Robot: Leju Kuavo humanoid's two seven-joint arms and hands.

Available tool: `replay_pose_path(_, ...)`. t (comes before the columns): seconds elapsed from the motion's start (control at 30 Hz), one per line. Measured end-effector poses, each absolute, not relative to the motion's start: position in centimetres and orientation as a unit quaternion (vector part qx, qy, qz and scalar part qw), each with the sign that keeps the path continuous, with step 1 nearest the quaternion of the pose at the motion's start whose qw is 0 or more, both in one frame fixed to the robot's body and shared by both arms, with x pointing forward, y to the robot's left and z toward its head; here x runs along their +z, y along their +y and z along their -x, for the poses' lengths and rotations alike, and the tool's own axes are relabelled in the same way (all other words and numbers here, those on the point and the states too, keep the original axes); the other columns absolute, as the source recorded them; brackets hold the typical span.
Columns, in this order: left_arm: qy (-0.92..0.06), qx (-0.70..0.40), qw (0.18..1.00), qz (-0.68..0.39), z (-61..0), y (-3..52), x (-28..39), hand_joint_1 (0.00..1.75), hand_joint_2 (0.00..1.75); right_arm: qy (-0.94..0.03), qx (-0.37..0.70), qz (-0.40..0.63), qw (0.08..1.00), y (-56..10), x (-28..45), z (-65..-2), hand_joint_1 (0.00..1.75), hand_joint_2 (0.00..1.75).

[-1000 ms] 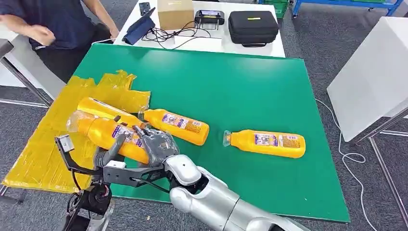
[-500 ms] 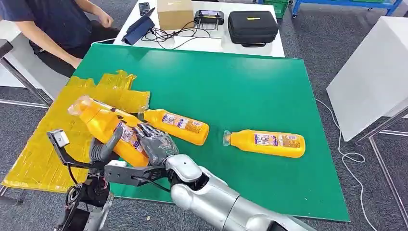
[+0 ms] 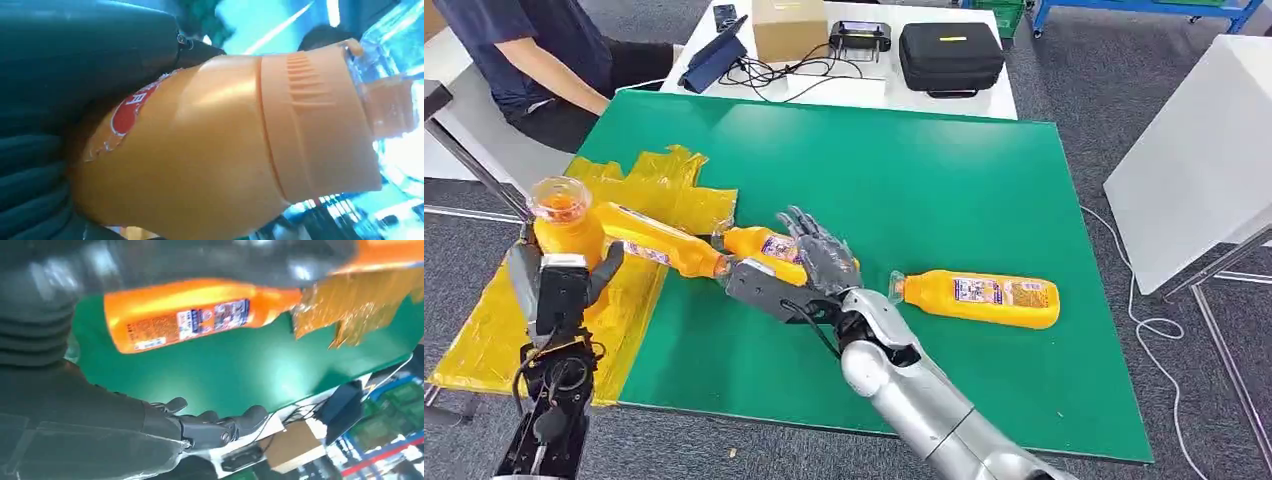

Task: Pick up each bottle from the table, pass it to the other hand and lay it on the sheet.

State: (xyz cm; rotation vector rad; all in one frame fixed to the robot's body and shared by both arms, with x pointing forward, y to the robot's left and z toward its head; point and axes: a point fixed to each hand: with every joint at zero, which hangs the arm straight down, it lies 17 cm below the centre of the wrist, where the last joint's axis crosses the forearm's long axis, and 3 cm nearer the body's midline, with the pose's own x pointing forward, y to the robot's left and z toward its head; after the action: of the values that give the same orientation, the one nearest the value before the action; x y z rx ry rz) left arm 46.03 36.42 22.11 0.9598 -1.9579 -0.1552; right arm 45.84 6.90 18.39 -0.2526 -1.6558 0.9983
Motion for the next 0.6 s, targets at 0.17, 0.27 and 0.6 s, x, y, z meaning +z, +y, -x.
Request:
replay_pose_path(0.17,-0.783,-0.074,0.464,-0.408,-46.3,37.1,21.2,1.75,1.75,-0.706,0.409,0.106,0.569,5.9,18.6,-46.0,0.0,0.0)
replay_pose_path(0.27,-0.749,-0.143,0.418,-0.493,-46.2,36.7,21.5,1.75,1.75,-0.706,0.407,0.111,0.569,5.6,18.7,-45.9,0.0,0.0)
replay_pose_path(0.6,-0.636,-0.397,0.348,-0.563,-47.1,32.6,13.5,1.75,1.75,-0.707,0.41,0.108,0.566,5.5,18.9,-44.7,0.0,0.0)
